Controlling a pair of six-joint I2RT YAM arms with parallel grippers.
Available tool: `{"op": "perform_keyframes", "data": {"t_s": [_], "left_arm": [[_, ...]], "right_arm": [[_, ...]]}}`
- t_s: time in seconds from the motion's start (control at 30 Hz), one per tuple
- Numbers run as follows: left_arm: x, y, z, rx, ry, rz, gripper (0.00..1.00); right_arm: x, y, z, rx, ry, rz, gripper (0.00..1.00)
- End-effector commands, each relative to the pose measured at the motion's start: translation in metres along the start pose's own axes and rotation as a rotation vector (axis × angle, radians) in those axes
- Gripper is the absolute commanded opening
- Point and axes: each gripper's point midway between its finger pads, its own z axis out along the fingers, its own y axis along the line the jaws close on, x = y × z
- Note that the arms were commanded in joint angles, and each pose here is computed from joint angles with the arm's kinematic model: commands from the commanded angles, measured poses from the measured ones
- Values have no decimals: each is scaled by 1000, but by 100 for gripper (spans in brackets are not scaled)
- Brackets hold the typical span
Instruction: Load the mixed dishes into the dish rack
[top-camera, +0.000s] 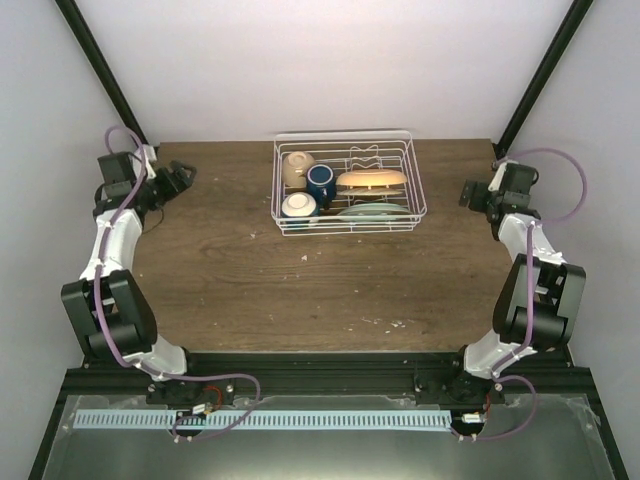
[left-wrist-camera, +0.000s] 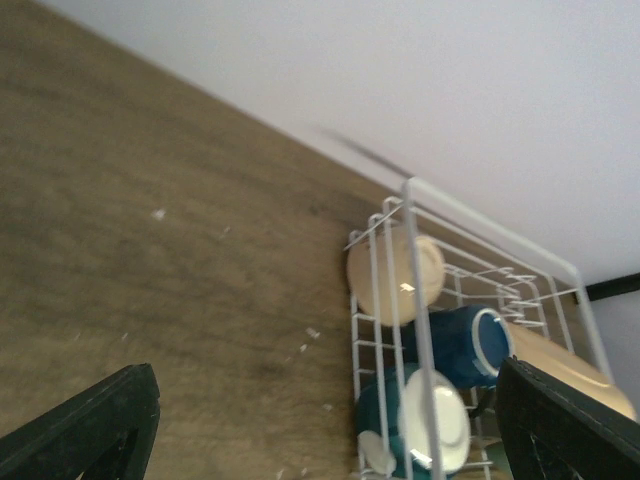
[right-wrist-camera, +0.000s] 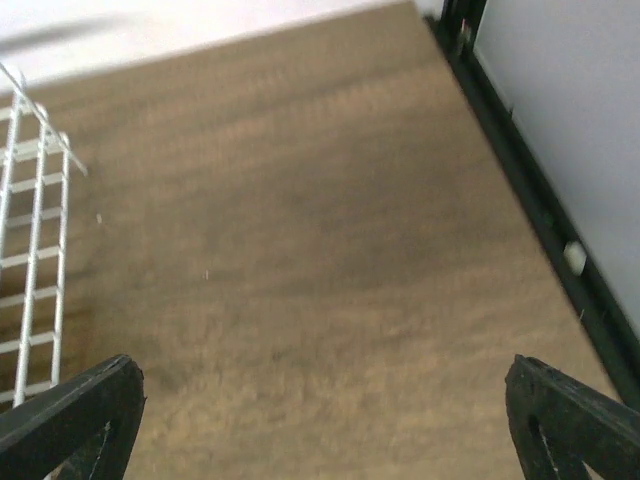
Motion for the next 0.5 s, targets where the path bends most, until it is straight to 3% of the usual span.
{"op": "perform_keyframes", "data": {"t_s": [0.0, 0.47], "left_arm": [[6, 7, -9, -62, -58, 36, 93], [21, 11, -12, -99, -56, 61, 93]], "right_arm": [[3, 6, -10, -29, -40, 59, 100], [23, 8, -10, -36, -3, 48, 100]]}}
